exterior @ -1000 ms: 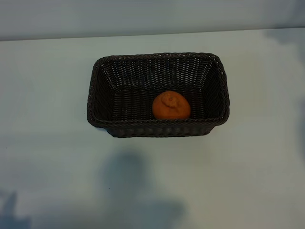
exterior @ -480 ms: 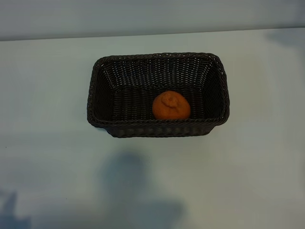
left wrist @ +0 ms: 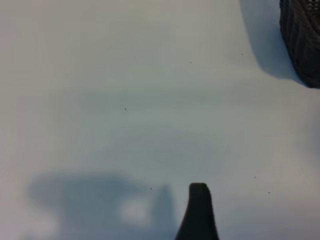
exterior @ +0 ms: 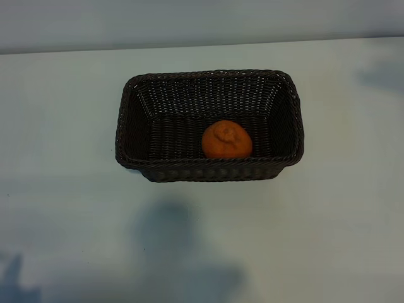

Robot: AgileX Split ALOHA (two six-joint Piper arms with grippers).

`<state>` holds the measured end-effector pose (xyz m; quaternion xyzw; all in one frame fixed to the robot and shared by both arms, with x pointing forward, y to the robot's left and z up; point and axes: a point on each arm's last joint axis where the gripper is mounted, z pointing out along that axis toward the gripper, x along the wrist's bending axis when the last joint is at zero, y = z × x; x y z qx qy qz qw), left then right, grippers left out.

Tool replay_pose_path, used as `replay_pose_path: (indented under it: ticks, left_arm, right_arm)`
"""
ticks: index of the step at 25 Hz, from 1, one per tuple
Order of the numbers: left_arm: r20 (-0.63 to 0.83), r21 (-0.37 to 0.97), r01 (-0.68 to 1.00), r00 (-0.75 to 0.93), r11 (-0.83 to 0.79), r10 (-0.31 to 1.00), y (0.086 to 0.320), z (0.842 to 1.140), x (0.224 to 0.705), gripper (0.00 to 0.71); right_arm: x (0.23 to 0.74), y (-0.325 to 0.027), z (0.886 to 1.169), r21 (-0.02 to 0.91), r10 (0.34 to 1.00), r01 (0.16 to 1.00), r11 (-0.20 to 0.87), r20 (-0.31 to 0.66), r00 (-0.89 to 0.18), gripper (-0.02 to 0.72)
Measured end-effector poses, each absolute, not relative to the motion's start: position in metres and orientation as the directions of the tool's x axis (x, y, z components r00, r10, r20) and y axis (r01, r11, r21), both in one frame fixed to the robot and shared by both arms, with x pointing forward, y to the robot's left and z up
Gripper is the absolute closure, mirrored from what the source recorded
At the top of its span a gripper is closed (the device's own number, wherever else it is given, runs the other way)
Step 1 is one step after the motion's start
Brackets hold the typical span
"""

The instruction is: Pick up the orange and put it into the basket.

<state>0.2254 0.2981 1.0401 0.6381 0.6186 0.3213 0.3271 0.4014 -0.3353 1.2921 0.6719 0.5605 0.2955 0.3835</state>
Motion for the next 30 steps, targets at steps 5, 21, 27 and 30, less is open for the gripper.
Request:
replay_pose_path:
  ticks: [5,21,27,30]
  left_arm:
    - [0.004,0.815,0.579,0.027,-0.019,1.000,0.298,1.040,0.225,0.122]
    - [0.004,0.815,0.579,0.027,-0.019,1.000,0.298,1.040,0.225,0.122]
    - [0.004,0.815,0.579,0.027,-0.019,1.000,0.298,1.040,0.225,0.122]
    - [0.004,0.815,0.579,0.027,-0.019,1.000,0.298,1.040,0.225,0.122]
  right_arm:
    - [0.355,-0.325,1.276,0.856,0.980,0.511,-0.075,-0.032,0.196,0.108]
    - [0.285,-0.307,1.196,0.826,0.983,0.557,-0.090,-0.017,0.184,0.108]
    - [0.272,-0.304,1.157,0.796,0.982,0.597,-0.099,-0.018,0.187,0.108]
    - [0.265,-0.303,1.138,0.786,0.983,0.610,-0.102,-0.016,0.185,0.108]
